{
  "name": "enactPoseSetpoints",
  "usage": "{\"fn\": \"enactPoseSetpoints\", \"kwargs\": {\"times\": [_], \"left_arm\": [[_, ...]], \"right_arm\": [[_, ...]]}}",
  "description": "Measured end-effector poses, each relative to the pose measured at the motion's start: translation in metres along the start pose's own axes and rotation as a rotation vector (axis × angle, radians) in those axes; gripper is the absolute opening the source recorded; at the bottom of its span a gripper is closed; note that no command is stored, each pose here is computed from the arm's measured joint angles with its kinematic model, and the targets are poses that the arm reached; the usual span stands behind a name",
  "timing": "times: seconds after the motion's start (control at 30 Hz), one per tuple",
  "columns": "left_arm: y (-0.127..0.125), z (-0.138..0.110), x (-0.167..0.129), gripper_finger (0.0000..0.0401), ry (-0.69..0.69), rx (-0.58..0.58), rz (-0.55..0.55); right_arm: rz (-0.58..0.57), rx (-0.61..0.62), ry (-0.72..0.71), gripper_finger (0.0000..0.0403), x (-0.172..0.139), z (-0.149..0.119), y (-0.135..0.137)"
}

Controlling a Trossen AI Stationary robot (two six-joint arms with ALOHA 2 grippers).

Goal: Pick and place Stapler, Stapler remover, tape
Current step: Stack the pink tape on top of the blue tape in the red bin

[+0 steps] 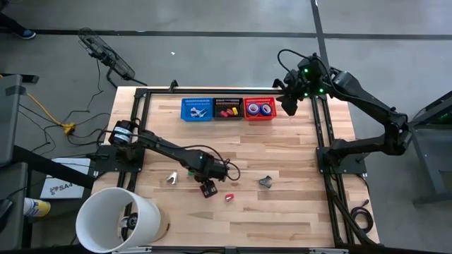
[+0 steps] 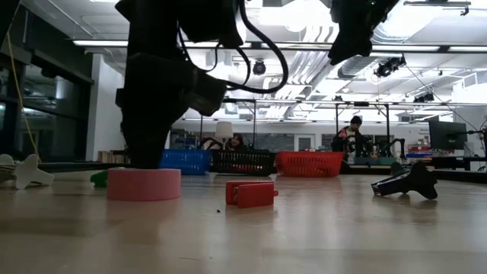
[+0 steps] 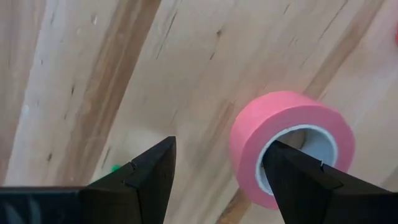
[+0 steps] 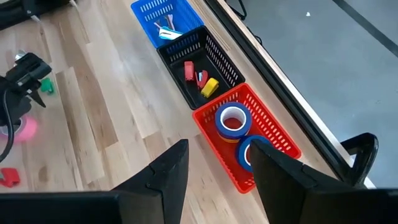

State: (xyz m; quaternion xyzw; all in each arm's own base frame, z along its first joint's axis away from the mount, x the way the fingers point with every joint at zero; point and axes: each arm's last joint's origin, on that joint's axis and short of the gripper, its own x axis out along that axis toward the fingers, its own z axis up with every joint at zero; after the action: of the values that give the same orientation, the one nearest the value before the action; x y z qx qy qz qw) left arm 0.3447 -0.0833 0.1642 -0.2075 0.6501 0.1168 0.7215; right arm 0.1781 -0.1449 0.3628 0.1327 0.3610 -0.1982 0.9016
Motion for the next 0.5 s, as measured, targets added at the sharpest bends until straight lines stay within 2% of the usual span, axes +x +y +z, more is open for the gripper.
{"fn": "enactPoseSetpoints", "kwargs": {"times": [0.33, 0.5], "left_arm": [[0.005, -0.005, 0.009, 0.0227, 0.014, 0.157, -0.011], [0.006, -0.005, 0.01, 0.0192, 0.006, 0.214, 0.002]], "right_arm": [[0.017, 0.038, 0.002, 0.0157, 0.001, 0.0, 0.005], [0.044, 0.022, 0.007, 0.0151, 0.003, 0.001, 0.013]]}}
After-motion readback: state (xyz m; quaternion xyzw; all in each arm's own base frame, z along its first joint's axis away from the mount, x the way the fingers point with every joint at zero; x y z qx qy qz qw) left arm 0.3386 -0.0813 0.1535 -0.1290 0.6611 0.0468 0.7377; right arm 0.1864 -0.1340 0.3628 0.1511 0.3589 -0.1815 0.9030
